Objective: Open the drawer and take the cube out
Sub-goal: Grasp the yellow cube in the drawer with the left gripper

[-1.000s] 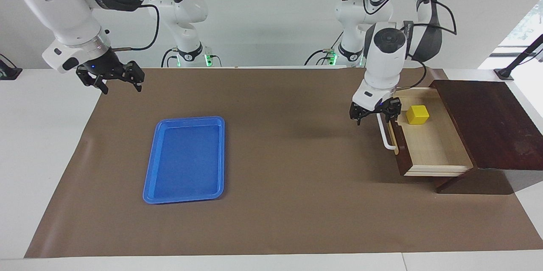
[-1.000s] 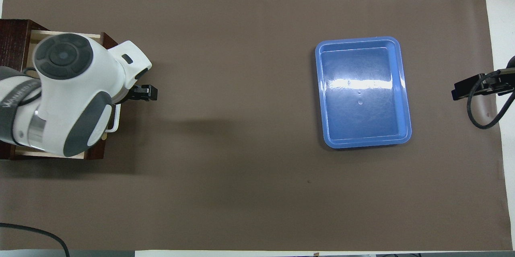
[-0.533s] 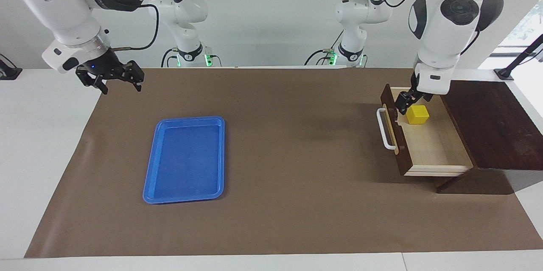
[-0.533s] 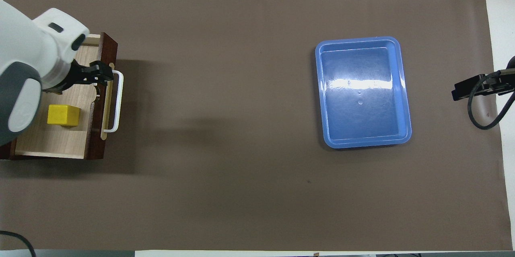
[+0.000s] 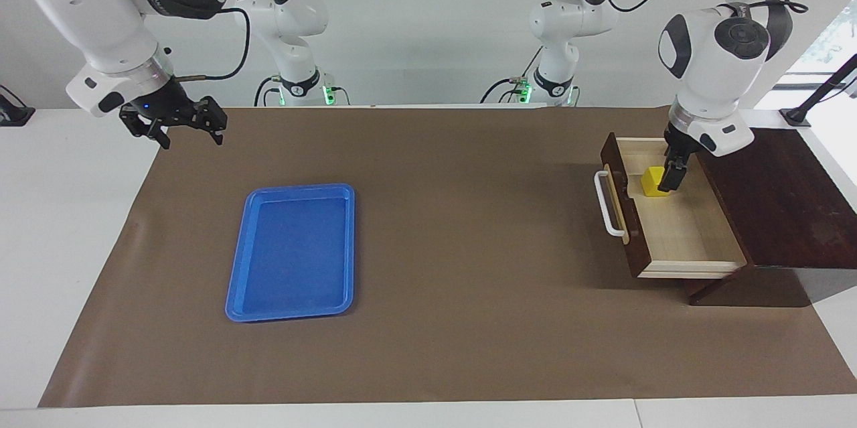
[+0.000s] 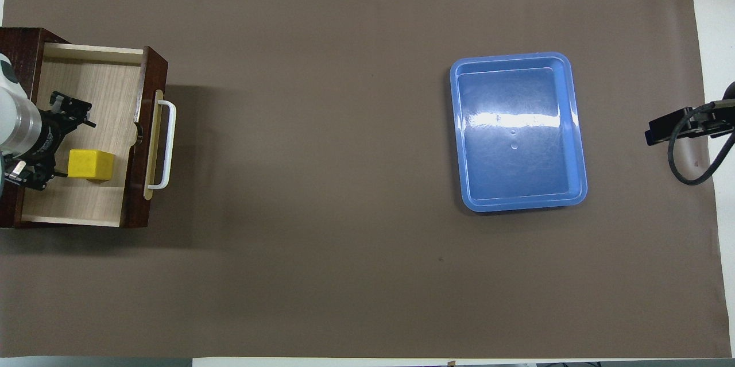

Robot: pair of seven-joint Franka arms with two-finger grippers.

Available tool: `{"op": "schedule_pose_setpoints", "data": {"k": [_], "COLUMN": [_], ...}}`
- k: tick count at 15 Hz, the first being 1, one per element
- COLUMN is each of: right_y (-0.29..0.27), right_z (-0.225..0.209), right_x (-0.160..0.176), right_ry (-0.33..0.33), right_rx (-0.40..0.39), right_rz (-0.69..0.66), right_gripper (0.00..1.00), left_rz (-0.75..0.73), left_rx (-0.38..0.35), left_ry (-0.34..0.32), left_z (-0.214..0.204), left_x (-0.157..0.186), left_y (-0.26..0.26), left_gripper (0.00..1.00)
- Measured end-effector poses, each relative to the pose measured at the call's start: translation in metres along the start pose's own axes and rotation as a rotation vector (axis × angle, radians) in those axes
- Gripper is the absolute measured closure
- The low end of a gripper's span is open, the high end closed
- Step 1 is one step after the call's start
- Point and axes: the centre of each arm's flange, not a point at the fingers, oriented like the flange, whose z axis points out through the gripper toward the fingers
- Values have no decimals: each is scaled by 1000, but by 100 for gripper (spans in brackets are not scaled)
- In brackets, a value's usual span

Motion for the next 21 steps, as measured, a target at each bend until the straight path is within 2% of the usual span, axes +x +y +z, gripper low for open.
{"op": "schedule_pose_setpoints", "data": {"k": [3, 6, 9, 14, 15, 18, 21], "right_y": [0, -6, -23, -89, -102, -144, -169], "right_z": [5, 14, 31, 64, 71, 91, 105], "right_x": [-1, -2, 0, 19, 24, 39, 47], "right_ry": [-11, -31, -67, -148, -157, -180, -207], "right_rx": [4, 16, 87, 185, 202, 251, 308], "right_rz": [15, 96, 234, 526, 584, 741, 850], "right_gripper": [0, 0, 0, 0, 0, 0, 0], "left_rz": [-141, -209, -228, -249, -252, -266, -271], "left_rx": [-9, -6, -7, -11, -12, -20, -38], "left_ry": [-5, -10, -10, -9, -8, -7, -1], "left_z": [26, 45, 47, 48, 47, 47, 41], "left_x": [0, -3, 0, 9, 9, 10, 11], "left_y": [-9, -14, -16, -20, -20, -20, -16], "left_gripper": [0, 0, 0, 0, 5, 43, 44]}}
